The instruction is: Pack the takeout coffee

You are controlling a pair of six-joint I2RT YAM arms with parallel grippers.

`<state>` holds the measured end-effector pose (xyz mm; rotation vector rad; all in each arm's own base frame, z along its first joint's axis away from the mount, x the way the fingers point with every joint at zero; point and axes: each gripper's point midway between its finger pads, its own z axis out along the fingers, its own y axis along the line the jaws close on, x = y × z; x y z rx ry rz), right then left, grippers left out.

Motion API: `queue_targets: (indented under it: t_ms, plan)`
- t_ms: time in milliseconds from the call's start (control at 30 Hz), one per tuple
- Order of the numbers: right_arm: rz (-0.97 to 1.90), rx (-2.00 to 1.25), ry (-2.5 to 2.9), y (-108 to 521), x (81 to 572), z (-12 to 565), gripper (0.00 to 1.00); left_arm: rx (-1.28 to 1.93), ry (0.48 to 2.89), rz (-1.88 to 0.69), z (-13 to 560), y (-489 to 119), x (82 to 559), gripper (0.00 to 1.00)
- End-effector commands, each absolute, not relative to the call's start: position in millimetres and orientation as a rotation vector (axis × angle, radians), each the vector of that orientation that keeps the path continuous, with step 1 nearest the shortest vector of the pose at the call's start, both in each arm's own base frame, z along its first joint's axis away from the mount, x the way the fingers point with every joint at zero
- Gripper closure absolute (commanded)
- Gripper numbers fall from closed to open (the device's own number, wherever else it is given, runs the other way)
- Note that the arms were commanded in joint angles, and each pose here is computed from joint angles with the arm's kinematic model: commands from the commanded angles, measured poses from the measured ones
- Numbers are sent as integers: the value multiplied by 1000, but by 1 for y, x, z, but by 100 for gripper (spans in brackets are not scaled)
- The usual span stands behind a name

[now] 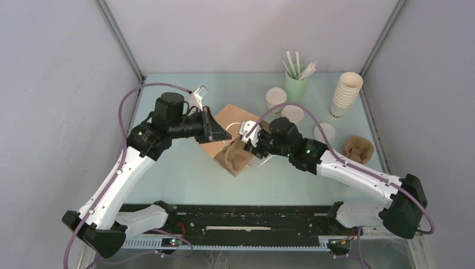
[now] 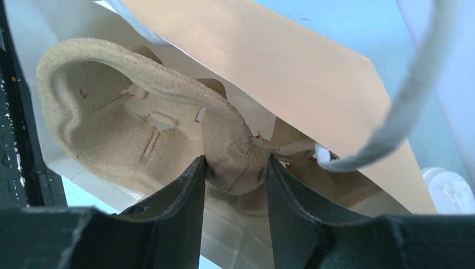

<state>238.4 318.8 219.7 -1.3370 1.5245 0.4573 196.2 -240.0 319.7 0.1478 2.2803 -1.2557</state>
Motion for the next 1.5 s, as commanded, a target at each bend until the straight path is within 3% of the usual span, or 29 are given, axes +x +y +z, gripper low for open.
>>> queue_targets:
  t_ms: [0,300,767,1033,1467]
  plan:
    - [482,-1274,1530,315,249,238,63,216,2223,-1319,339,-245,188,100]
    - [330,-1372,1499,332,244,237,62,202,2237,-1453,358,-258,185,100]
    - [293,-1355,1707,287,191,272,60,62,2256,-1881,397,-274,156,100]
    - [223,-1535,1878,263,168,253,60,-96,2396,-1867,361,-274,159,100]
    - [126,-1577,2028,284,197,243,59,-329,2351,-1779,331,-253,204,100]
